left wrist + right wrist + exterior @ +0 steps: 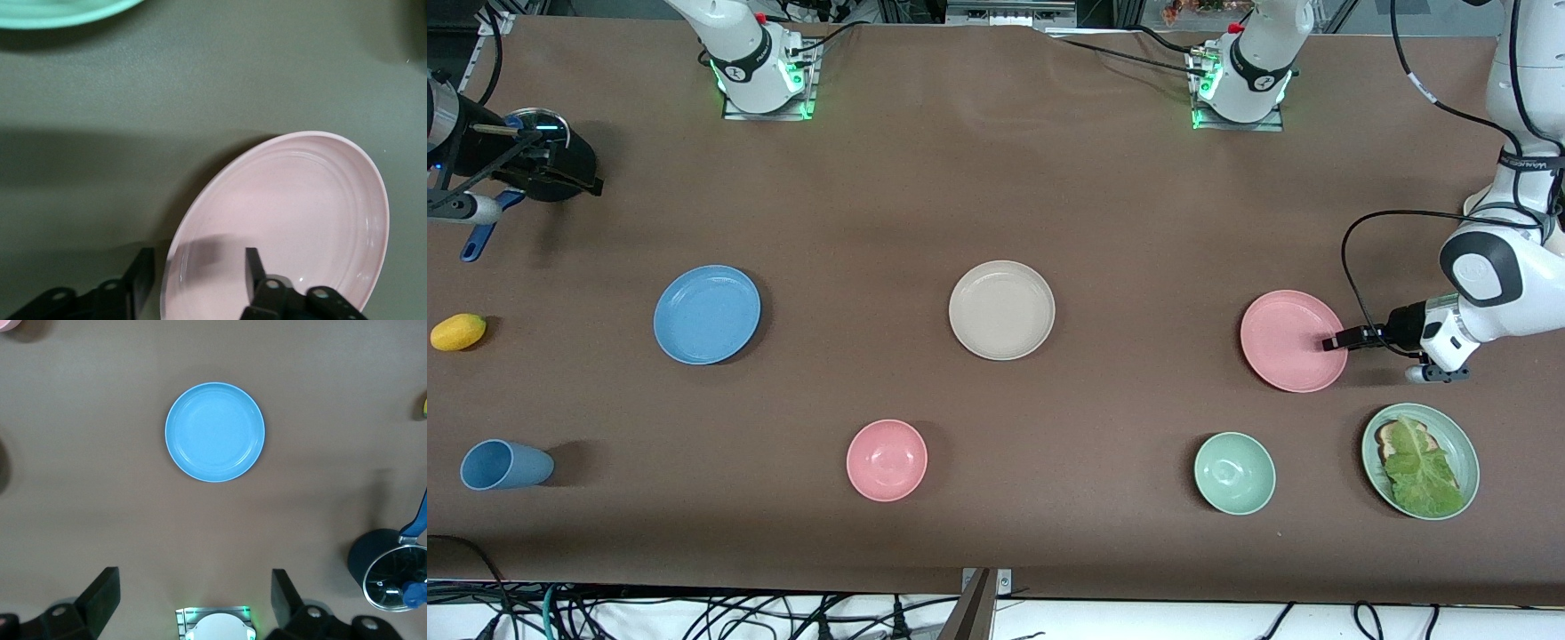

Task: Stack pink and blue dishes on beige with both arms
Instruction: 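Close the left gripper on the pink plate rim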

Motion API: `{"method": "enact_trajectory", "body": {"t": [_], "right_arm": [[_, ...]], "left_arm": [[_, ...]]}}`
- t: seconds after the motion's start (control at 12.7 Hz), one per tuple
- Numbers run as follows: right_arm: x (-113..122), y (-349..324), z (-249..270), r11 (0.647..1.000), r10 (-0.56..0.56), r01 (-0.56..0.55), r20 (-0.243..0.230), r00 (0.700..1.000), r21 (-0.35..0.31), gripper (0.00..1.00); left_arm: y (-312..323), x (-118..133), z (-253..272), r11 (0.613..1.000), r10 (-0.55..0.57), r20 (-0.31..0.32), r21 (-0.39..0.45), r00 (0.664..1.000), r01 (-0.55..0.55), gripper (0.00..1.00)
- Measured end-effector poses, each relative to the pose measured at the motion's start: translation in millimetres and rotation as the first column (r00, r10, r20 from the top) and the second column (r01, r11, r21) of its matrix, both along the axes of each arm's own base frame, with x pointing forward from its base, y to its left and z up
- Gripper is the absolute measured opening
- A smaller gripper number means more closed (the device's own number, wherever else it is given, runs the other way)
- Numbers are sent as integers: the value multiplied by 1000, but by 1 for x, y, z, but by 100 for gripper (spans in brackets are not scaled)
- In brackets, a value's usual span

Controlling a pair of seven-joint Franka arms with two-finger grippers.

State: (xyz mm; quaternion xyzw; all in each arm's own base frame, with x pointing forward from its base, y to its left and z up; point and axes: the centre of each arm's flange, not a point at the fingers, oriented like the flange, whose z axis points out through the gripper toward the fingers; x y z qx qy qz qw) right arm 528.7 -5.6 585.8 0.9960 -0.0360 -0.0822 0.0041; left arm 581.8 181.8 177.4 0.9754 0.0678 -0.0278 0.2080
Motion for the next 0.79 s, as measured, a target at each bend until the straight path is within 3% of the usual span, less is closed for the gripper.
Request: {"method": "enact_trajectory", "body": {"t": [0.31, 0.79], "right_arm": [[0, 0, 0, 1000, 0, 0, 0, 1000, 0, 100], [0, 0, 0, 1000, 0, 0, -1, 1000, 0, 100]], "left_arm": [[-1, -2, -7, 1000, 6, 14, 19, 1000, -7, 7], [-21, 7, 9, 1000, -11, 2, 7, 1000, 11, 5]]}}
